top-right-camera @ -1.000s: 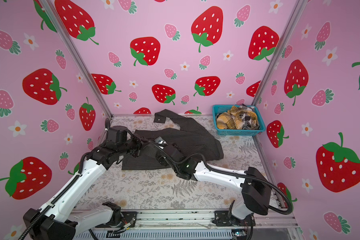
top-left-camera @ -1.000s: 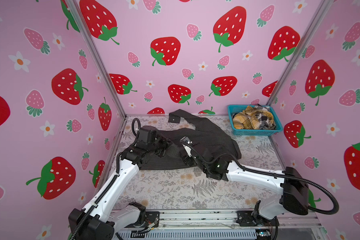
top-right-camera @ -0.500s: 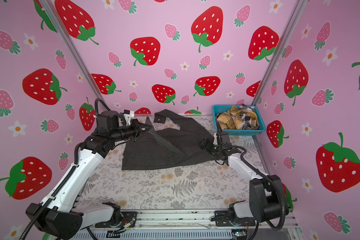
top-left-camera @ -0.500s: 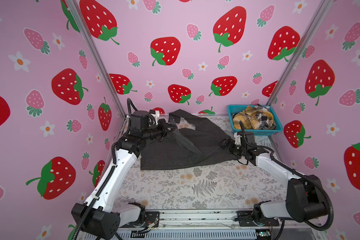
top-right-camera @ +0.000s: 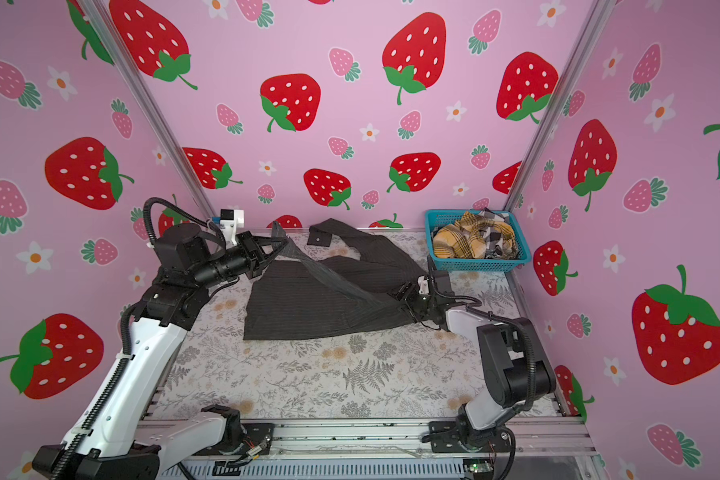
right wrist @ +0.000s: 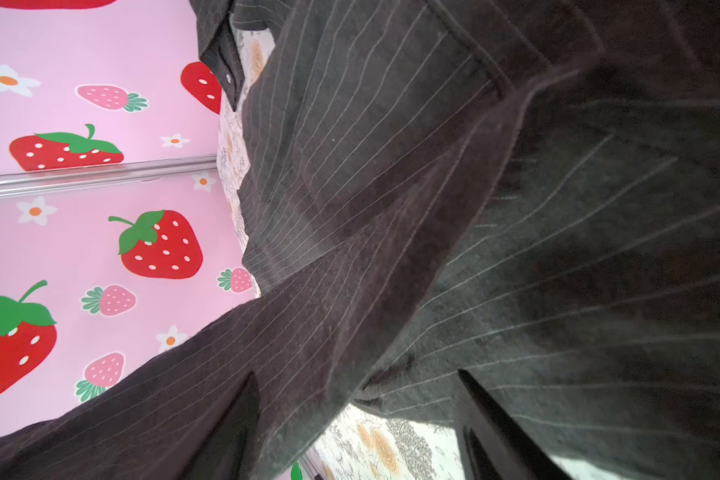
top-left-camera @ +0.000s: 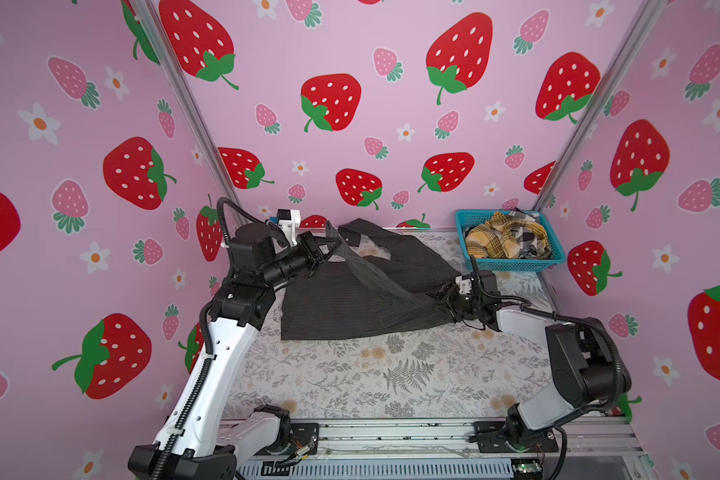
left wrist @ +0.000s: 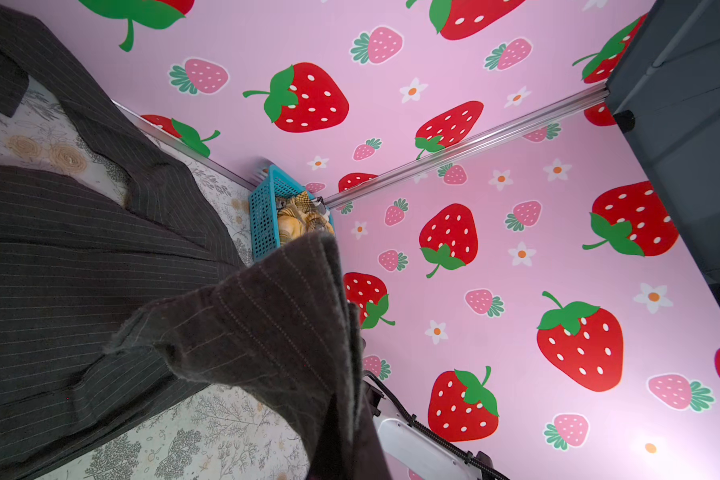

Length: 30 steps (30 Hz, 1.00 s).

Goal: Fold and stack the long sleeve shirts

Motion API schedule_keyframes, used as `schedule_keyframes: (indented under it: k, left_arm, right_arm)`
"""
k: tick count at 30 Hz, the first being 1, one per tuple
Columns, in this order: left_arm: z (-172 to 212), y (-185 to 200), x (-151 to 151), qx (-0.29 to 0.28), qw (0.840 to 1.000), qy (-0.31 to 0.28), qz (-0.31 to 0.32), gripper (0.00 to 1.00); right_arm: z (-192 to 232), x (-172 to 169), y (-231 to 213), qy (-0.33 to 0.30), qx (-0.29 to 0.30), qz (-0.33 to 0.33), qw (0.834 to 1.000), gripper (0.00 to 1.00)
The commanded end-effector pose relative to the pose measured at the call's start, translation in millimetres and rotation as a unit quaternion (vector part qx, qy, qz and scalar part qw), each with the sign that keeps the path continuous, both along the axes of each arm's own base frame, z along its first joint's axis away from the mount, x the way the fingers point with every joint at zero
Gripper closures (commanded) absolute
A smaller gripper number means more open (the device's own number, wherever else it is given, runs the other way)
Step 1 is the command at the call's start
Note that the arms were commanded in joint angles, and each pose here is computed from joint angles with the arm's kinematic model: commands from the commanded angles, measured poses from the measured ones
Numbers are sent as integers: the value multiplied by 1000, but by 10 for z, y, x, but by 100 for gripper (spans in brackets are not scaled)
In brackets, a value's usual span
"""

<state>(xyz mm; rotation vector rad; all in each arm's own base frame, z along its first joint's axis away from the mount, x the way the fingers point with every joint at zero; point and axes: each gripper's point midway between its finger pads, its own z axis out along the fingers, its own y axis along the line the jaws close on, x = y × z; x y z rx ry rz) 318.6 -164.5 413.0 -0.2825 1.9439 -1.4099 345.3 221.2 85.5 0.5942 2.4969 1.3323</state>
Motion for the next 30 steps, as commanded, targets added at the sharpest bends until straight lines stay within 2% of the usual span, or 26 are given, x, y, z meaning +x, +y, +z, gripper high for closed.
schedule_keyframes:
  k: [1,7,9,13,16,18,19,22,24,27,30]
  left_arm:
    - [95,-17,-21,-12,1000,-16,-9,100]
    - [-11,2,-50,-8,1000,-2,-7,100]
    - [-59,21,-60,-8,1000,4,-5,100]
    - [-183,145,-75,3,1000,11,12,100]
    - [-496,325,8,39,997,40,44,100]
    - [-965,492,121,86,988,108,74,100]
    - [-1264,591,177,107,977,160,87,100]
    - [-1864,740,400,123,955,257,84,100]
    - [-1964,764,619,119,953,269,75,100]
    - [-1803,858,918,130,956,252,77,100]
    - [-1718,1072,1019,149,952,247,99,100]
  right_arm:
    - [58,184,72,-8,25,-14,1000,33]
    - [-67,350,47,-2,20,-27,999,48]
    - [-91,390,46,-2,18,-27,999,57]
    - [-91,479,-8,-9,10,-31,999,84]
    - [-63,529,-82,-13,12,-40,999,100]
    - [-20,561,-126,-19,13,-45,999,100]
    - [7,572,-133,-23,14,-47,999,100]
    - [62,582,-136,-32,14,-47,998,100]
    - [55,567,-141,-34,16,-48,998,100]
    - [2,534,-159,-32,20,-51,998,100]
    - [-50,477,-178,-33,24,-55,998,100]
